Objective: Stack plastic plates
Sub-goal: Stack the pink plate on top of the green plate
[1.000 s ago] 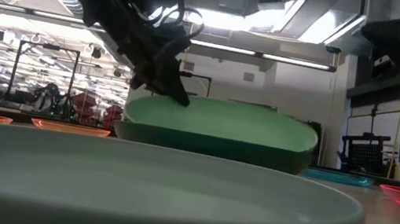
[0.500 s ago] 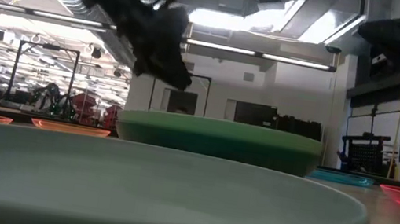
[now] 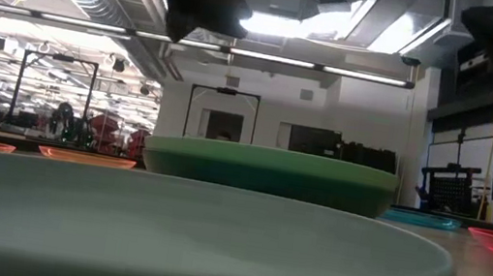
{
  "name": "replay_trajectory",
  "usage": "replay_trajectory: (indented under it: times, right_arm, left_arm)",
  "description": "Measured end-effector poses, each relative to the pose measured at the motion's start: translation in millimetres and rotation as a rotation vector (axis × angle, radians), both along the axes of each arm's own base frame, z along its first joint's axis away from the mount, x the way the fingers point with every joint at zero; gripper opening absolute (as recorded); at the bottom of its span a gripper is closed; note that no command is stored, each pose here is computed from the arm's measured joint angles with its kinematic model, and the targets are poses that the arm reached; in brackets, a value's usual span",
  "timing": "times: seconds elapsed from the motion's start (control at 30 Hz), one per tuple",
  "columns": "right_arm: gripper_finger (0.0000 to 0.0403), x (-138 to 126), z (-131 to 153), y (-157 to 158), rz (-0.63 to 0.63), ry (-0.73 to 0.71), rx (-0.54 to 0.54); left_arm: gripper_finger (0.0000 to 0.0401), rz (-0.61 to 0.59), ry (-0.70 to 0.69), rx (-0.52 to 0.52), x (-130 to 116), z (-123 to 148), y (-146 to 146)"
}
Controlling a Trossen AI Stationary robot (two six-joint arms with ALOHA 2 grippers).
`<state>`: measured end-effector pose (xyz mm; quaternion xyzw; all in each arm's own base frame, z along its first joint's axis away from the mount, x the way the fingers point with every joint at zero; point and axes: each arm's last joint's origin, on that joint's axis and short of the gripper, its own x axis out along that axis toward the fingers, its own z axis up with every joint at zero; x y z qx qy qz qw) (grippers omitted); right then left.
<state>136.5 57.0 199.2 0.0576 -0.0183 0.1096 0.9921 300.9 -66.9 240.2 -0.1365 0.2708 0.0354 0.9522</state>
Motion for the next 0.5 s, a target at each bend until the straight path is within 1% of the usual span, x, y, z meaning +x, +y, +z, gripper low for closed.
replay_trajectory:
  times: [0.1,0.23,0.37,0.4,0.47,0.5]
  right_arm:
    - [0.0003,0,1,0,0.014,-0.003,0.027]
    - [0.0003,0,1,2,0.079,-0.003,0.031]
    - [0.0003,0,1,3,0.110,-0.008,0.025]
    - [0.0003,0,1,3,0.109,-0.009,0.022]
    - [0.0003,1,3,3,0.098,-0.013,0.008]
    - [0.0003,1,6,3,0.092,-0.023,0.004]
  left_arm:
    - [0.0111,0.013,0.015,-0.025,-4,-7,-27]
    - [0.0110,0.008,0.027,-0.016,-2,-8,-65]
    - [0.0110,0.007,0.037,-0.003,6,1,-99]
    - [0.0110,-0.003,0.051,-0.004,8,4,-107]
    - [0.0110,-0.016,0.124,-0.002,8,7,-121]
    - [0.0110,-0.020,0.163,-0.020,7,9,-127]
